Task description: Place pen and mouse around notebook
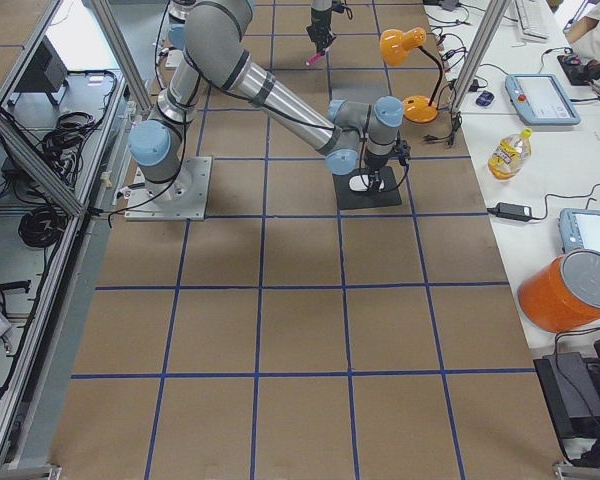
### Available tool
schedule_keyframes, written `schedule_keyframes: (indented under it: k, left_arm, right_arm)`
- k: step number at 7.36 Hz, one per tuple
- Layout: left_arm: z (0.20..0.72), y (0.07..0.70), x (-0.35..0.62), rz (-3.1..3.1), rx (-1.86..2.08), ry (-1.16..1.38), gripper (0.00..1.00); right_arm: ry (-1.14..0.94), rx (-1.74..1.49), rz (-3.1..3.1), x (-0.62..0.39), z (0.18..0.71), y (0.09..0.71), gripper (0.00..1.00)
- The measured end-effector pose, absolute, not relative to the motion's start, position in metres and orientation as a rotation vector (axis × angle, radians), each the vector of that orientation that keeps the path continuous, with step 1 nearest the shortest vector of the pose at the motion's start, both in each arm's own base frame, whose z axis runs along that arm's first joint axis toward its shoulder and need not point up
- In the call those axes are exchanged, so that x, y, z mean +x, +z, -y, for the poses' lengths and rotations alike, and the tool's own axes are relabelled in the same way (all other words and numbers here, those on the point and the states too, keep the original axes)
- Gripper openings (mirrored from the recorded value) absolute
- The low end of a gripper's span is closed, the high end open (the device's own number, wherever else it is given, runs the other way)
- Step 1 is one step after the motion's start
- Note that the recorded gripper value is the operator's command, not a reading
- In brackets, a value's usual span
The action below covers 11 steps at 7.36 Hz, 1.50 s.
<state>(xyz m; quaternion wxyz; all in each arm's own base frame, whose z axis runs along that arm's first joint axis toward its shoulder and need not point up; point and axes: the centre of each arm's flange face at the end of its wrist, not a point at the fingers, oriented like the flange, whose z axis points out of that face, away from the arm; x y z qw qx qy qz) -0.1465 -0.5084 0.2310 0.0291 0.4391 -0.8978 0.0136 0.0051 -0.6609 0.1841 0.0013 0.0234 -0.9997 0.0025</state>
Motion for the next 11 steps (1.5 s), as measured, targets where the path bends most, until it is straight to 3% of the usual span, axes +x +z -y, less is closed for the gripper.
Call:
schedule_keyframes:
  k: [2,7,11]
  left_arm:
    - [0.498,0.225,-0.186,2.665,1.543,0.024,0.0]
    - [0.476,0.22,-0.252,2.41,1.898,0.013,0.0]
    - [0.465,0.215,-0.309,2.3,1.989,0.055,0.0]
  right_arm:
    - [0.035,0.065,3.129,0.003,0.663,0.2,1.0]
    - [0.07,0.012,3.134,0.031,0.602,0.39,1.0]
    - [0.051,-0.138,3.132,0.147,0.557,0.503,1.0]
